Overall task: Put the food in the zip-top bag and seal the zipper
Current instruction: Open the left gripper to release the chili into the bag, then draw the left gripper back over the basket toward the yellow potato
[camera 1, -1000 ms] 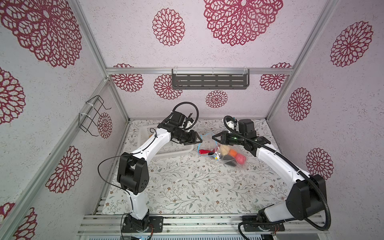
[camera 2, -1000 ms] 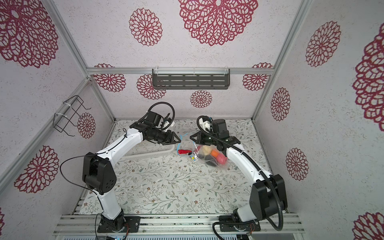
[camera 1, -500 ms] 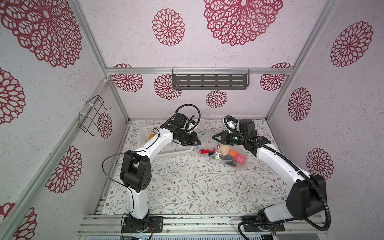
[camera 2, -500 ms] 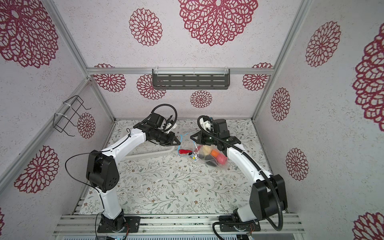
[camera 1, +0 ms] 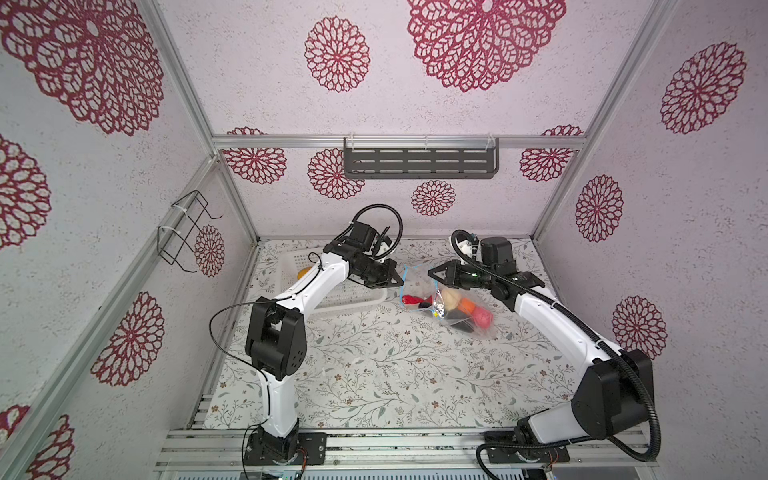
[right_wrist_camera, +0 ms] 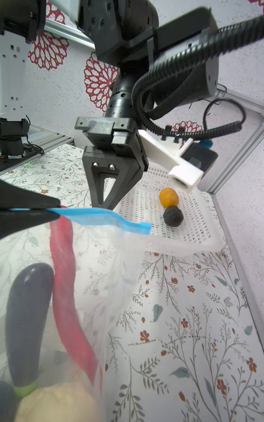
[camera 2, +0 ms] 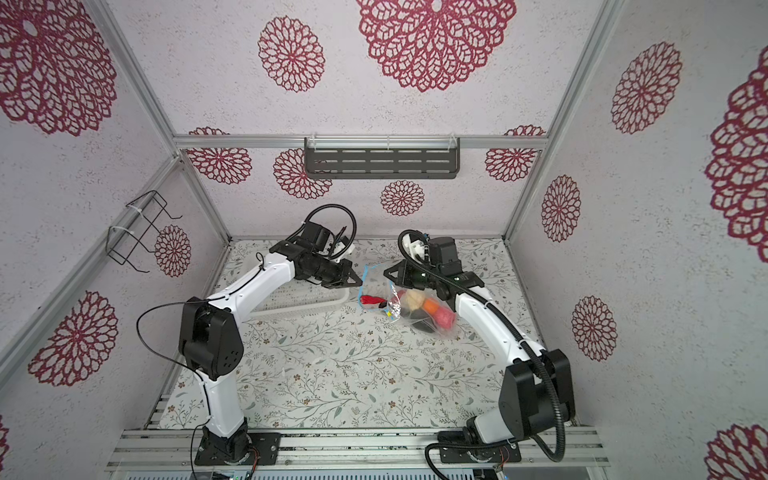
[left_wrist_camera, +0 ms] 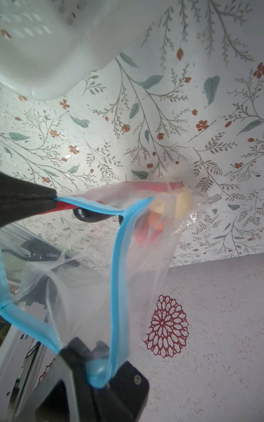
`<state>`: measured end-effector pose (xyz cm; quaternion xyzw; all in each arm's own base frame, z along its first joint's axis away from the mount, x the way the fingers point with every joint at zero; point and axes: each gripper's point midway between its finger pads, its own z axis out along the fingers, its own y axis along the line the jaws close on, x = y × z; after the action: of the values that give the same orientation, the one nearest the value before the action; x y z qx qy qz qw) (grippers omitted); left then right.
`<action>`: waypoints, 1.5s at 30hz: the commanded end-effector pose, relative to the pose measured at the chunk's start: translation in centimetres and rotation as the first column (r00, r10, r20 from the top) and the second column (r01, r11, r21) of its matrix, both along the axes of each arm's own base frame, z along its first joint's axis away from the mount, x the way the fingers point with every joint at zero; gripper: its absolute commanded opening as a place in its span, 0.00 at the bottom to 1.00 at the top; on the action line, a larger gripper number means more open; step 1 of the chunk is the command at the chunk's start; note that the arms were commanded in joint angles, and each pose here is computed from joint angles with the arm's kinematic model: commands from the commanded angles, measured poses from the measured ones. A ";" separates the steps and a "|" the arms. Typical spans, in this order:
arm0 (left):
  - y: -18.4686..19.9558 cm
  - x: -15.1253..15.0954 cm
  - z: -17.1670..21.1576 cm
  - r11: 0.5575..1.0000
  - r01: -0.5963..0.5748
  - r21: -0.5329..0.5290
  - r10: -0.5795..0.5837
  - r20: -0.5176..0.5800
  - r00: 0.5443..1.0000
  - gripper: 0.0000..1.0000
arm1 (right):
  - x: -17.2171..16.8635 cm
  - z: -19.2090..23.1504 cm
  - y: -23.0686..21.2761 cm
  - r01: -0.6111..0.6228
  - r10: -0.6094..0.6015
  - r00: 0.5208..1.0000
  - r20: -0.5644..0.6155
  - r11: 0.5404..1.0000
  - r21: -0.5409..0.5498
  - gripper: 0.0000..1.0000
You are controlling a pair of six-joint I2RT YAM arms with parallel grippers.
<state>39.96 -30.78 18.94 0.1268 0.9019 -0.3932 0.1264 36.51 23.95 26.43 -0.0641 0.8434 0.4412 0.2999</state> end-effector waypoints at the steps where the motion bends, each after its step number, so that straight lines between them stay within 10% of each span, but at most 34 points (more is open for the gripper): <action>1: -1.8 0.0 1.4 1.000 0.007 -0.009 -0.007 0.024 1.000 0.00 | 0.5 3.3 -1.4 0.065 -0.063 0.995 0.078 0.998 -0.016 0.00; 15: -4.2 -0.9 7.7 0.996 0.001 -0.088 0.011 0.129 0.992 0.00 | 0.9 5.3 -5.1 0.219 -0.209 0.970 0.124 0.973 -0.077 0.00; 26: -1.0 0.8 4.0 0.993 -0.115 -0.038 0.118 0.097 0.988 0.00 | 0.5 4.2 -3.4 0.186 -0.183 0.980 0.080 0.982 -0.025 0.00; 36: 4.6 2.5 2.8 0.955 -0.272 0.121 0.249 0.172 0.953 0.57 | 0.7 1.6 -0.6 0.133 -0.132 0.991 0.035 0.991 -0.027 0.00; 45: 15.8 4.8 0.5 0.761 -0.494 0.421 0.422 0.259 0.869 0.81 | 0.8 0.8 0.5 0.104 -0.104 0.994 0.024 0.994 -0.029 0.00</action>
<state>44.44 -19.64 19.49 -0.0182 0.9508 -0.1922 0.2422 37.05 23.92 26.47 -0.0229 0.8586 0.3988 0.3213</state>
